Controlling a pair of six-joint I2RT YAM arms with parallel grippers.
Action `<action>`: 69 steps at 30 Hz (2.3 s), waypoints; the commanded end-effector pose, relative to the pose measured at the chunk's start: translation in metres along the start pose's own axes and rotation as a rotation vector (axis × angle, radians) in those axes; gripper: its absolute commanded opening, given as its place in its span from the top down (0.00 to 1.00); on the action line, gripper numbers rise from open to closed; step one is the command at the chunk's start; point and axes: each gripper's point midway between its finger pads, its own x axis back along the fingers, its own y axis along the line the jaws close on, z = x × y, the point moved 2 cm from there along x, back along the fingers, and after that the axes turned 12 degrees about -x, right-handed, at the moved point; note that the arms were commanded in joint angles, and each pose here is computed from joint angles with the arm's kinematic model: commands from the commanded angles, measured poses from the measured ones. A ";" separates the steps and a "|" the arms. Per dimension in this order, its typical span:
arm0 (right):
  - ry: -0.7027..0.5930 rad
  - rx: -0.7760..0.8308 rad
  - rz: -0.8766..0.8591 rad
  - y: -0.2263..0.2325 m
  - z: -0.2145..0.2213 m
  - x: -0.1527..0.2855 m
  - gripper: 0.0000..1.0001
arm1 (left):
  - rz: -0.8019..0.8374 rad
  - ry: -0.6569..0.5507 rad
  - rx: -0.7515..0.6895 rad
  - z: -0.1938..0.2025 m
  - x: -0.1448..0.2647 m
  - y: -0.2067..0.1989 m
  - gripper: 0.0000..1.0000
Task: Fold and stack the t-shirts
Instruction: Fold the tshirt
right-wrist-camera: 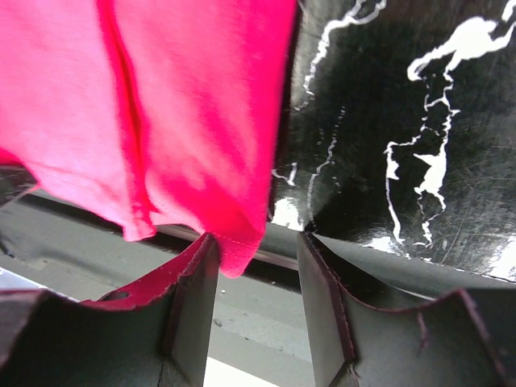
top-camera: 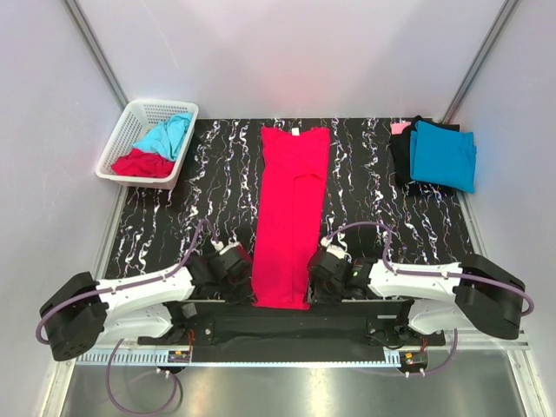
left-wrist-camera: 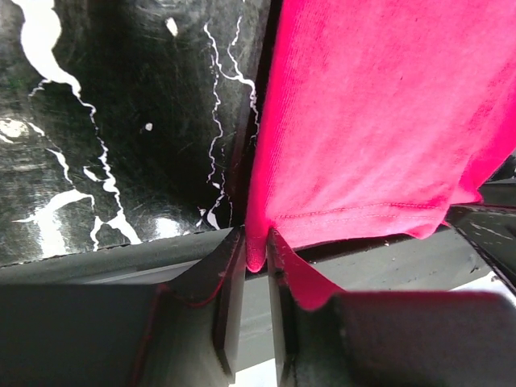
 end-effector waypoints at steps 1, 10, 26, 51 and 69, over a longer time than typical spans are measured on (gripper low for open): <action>-0.087 0.023 -0.069 0.023 -0.016 0.012 0.49 | 0.005 -0.038 -0.005 -0.010 0.003 -0.010 0.76; -0.060 0.044 -0.129 0.034 -0.010 0.015 0.50 | -0.005 -0.034 -0.013 -0.009 0.001 -0.009 0.75; -0.001 0.060 -0.017 0.021 0.000 -0.017 0.92 | 0.002 -0.042 -0.011 -0.008 0.002 -0.008 0.89; -0.269 0.169 -0.037 0.056 -0.045 0.075 1.00 | 0.052 -0.292 -0.086 -0.054 0.051 -0.035 1.00; -0.459 0.161 0.085 0.072 -0.202 0.063 1.00 | -0.158 -0.424 -0.144 -0.215 0.065 -0.078 1.00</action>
